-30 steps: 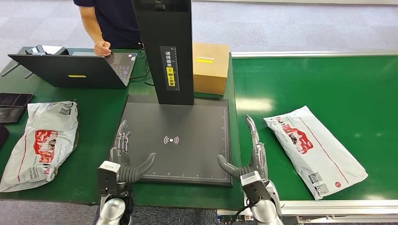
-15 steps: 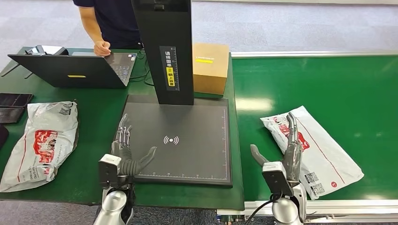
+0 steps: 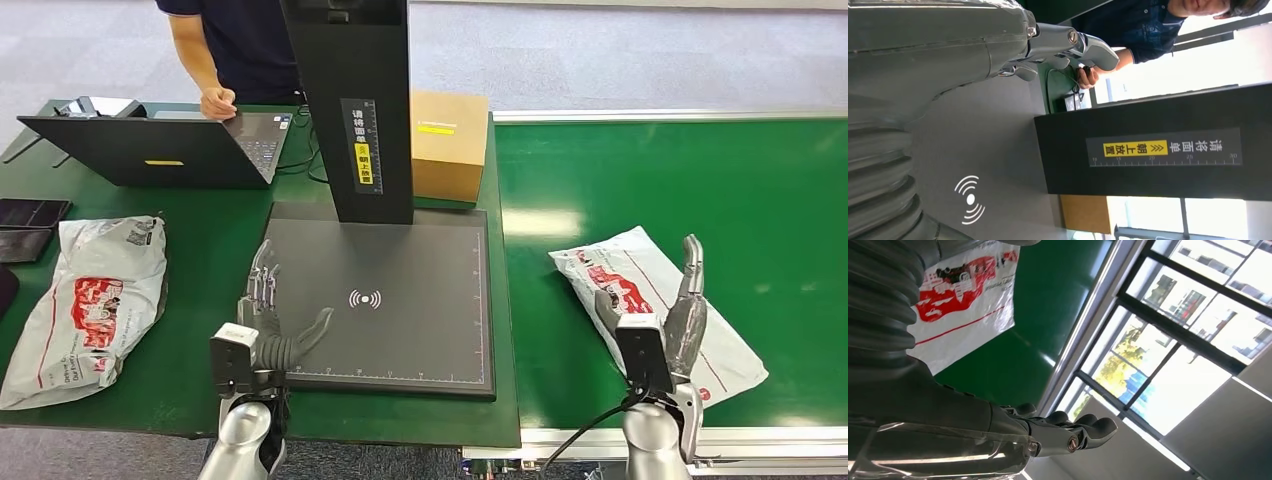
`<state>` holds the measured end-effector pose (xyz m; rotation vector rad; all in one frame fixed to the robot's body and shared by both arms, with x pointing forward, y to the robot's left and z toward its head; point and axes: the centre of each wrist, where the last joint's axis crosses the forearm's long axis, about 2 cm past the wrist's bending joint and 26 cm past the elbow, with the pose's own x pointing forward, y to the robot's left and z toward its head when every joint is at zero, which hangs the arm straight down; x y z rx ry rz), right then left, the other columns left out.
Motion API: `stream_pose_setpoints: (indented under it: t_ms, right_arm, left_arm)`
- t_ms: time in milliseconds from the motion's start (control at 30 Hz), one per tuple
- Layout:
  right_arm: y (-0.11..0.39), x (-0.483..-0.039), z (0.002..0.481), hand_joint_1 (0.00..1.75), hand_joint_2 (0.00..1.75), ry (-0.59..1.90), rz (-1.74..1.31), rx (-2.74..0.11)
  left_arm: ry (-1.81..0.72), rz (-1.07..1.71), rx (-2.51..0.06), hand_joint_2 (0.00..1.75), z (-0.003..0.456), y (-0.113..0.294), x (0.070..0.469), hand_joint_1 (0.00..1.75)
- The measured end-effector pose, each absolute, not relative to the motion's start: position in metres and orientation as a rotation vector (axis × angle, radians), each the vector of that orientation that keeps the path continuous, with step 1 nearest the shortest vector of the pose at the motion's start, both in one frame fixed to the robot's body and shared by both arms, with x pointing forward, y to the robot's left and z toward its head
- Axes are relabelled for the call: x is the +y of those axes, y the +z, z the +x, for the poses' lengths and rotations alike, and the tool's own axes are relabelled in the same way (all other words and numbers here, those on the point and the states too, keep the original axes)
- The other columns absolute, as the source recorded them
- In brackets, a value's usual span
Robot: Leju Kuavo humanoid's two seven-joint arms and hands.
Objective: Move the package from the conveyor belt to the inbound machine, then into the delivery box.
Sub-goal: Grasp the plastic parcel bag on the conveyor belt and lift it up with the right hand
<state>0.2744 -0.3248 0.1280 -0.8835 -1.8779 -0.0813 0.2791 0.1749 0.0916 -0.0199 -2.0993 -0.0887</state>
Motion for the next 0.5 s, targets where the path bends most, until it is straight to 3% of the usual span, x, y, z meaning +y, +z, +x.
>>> stream_pose_setpoints:
  t_ms: [500]
  right_arm:
    - [0.078,-0.387,0.292,0.0,1.75,-0.121,-1.092,-1.554]
  left_arm:
    - [-0.099,-0.003,-2.083,1.75,0.278,0.09,0.176,0.0]
